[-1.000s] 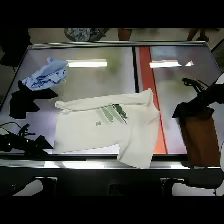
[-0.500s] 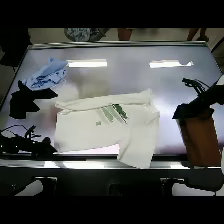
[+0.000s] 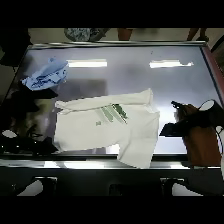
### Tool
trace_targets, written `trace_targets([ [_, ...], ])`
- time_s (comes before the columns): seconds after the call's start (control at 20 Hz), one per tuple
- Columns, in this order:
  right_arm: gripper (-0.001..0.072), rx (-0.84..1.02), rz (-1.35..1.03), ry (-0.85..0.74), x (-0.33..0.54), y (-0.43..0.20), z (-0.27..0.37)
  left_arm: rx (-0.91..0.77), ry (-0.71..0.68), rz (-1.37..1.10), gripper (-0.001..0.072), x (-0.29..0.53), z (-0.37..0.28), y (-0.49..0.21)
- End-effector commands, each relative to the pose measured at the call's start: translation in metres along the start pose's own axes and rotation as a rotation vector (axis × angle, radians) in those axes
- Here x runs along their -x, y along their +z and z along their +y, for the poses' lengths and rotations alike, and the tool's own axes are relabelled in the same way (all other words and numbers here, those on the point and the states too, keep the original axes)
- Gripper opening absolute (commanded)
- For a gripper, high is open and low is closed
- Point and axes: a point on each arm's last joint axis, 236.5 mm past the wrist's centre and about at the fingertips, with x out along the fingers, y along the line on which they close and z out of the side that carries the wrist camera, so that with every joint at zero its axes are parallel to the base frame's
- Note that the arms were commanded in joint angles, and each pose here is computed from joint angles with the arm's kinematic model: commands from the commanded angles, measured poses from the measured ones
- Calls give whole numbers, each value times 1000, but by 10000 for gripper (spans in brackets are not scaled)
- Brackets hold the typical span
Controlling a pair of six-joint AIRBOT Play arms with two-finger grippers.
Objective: Fold the shirts.
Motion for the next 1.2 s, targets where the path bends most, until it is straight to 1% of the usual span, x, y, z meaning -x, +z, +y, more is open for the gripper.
trace_targets([
  [0.0,507,-71,-35,33,-34,-2,-6,-54,14,-67,30,4,2,14],
  [0.1,498,-98,-45,56,-45,3,-7,-57,16,-74,30,4,2,16],
  [0.15,471,-105,-54,61,-50,7,-8,-57,17,-77,30,4,2,16],
  [0.2,391,-108,-57,56,-54,11,-8,-57,17,-80,30,4,2,17],
  [0.25,360,-112,-55,41,-60,14,-7,-61,18,-83,31,4,2,18],
  [0.3,280,-105,-65,18,-65,20,-8,-69,19,-88,30,6,2,20],
  [0.35,116,-88,-77,3,-67,26,-5,-110,22,-97,30,11,0,24],
  [0.4,46,-67,-77,2,-65,30,-1,-138,24,-110,29,20,-4,31],
  [0.5,45,52,-105,-2,-41,45,14,-193,22,-171,27,56,-22,54],
  [0.6,45,221,-200,-76,17,72,31,-279,33,-343,25,124,-56,86],
  [0.7,45,388,-425,-266,121,106,61,-316,30,-686,25,235,-115,111],
  [0.75,45,472,-599,-402,194,118,87,-341,-11,-930,26,313,-156,111],
  [0.8,45,546,-788,-537,267,117,119,-419,-43,-1157,27,388,-197,92],
  [0.85,45,622,-1008,-704,349,102,157,-508,-69,-1371,27,460,-234,56],
  [0.9,45,680,-1220,-862,423,68,199,-580,-90,-1536,27,515,-260,11],
  [1.0,45,707,-1546,-1107,520,-21,261,-680,-114,-1729,28,572,-288,-69],
  [1.05,45,681,-1648,-1153,540,-60,278,-687,-147,-1777,28,584,-294,-97],
  [1.1,45,647,-1717,-1140,547,-88,289,-674,-186,-1799,28,588,-296,-114],
  [1.15,45,637,-1727,-1121,542,-104,294,-675,-202,-1810,28,588,-296,-129],
])
